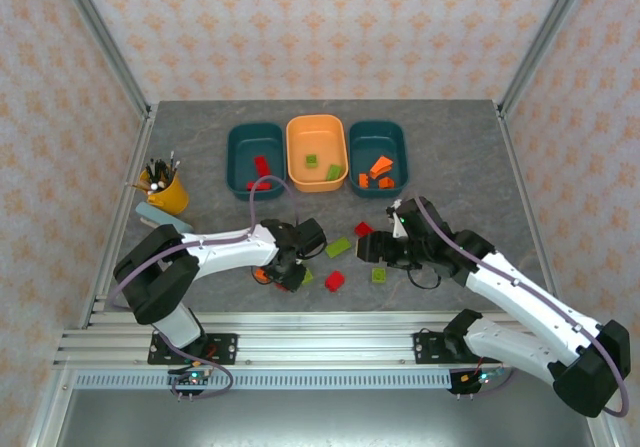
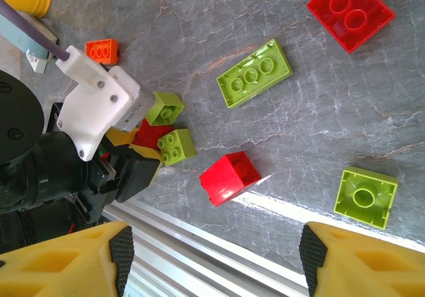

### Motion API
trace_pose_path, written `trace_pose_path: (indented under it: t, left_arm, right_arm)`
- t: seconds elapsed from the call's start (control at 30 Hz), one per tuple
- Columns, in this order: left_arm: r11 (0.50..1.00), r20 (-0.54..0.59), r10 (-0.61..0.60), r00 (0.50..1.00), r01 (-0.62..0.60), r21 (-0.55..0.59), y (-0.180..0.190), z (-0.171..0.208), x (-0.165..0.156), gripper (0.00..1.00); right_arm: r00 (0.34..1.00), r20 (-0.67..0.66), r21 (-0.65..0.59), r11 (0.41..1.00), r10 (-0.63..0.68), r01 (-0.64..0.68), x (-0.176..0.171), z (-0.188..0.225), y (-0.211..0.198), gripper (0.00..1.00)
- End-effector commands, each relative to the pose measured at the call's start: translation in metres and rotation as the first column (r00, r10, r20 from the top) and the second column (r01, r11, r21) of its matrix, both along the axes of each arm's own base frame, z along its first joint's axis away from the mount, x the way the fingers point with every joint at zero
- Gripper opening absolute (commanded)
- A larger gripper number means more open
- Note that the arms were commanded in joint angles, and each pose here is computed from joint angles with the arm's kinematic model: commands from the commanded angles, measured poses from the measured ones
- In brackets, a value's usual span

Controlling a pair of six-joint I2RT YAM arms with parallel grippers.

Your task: Sort the legos into containers by color

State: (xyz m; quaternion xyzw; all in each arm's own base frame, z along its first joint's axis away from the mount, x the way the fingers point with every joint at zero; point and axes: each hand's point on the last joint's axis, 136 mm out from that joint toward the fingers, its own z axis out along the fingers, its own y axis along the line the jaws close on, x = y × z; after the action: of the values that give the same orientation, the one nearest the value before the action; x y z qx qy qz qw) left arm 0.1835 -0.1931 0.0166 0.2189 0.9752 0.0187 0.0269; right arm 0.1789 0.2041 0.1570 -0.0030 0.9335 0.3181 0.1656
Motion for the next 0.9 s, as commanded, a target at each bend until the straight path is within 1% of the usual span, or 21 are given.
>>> trace_pose_path:
  t: [0.0, 0.1, 0.2, 0.4, 0.53, 0.63, 0.7, 0.77, 0.87]
  left_arm:
    - [0.999, 0.024, 0.002, 1.0, -0.003, 0.05, 0.008, -0.013, 0.004, 0.34]
    - [0.998, 0.07, 0.02, 0.997, -0.024, 0.057, 0.01, 0.003, 0.012, 0.32]
    - [0.998, 0.136, 0.054, 0.989, -0.059, 0.033, 0.009, 0.037, 0.024, 0.32]
    - [0.979, 0.23, 0.205, 0.951, -0.194, -0.07, 0.016, 0.111, 0.058, 0.32]
    - [0.945, 0.257, 0.325, 0.91, -0.3, -0.131, 0.035, 0.146, 0.094, 0.32]
    - [0.917, 0.28, 0.397, 0.874, -0.369, -0.148, 0.053, 0.161, 0.127, 0.32]
    - [0.904, 0.291, 0.428, 0.856, -0.406, -0.135, 0.066, 0.164, 0.148, 0.32]
    - [0.889, 0.297, 0.456, 0.839, -0.444, -0.113, 0.079, 0.161, 0.169, 0.32]
    - [0.85, 0.287, 0.52, 0.804, -0.519, -0.087, 0.101, 0.149, 0.198, 0.32]
  right_arm:
    - [0.999, 0.03, 0.008, 1.0, -0.026, 0.026, 0.008, 0.008, 0.001, 0.69]
    - [0.998, 0.046, 0.01, 0.999, -0.034, 0.034, 0.011, 0.016, 0.001, 0.68]
    - [0.995, 0.089, 0.01, 0.999, -0.05, 0.049, 0.017, 0.032, 0.0, 0.67]
    - [0.973, 0.205, 0.03, 0.994, -0.109, 0.105, 0.041, 0.077, -0.001, 0.66]
    - [0.948, 0.274, 0.098, 0.985, -0.161, 0.139, 0.066, 0.111, 0.012, 0.66]
    - [0.929, 0.307, 0.189, 0.97, -0.208, 0.155, 0.089, 0.132, 0.031, 0.66]
    - [0.918, 0.317, 0.25, 0.955, -0.239, 0.162, 0.105, 0.142, 0.044, 0.67]
    - [0.91, 0.319, 0.301, 0.939, -0.266, 0.169, 0.12, 0.15, 0.056, 0.67]
    - [0.916, 0.308, 0.311, 0.937, -0.259, 0.16, 0.138, 0.152, 0.075, 0.68]
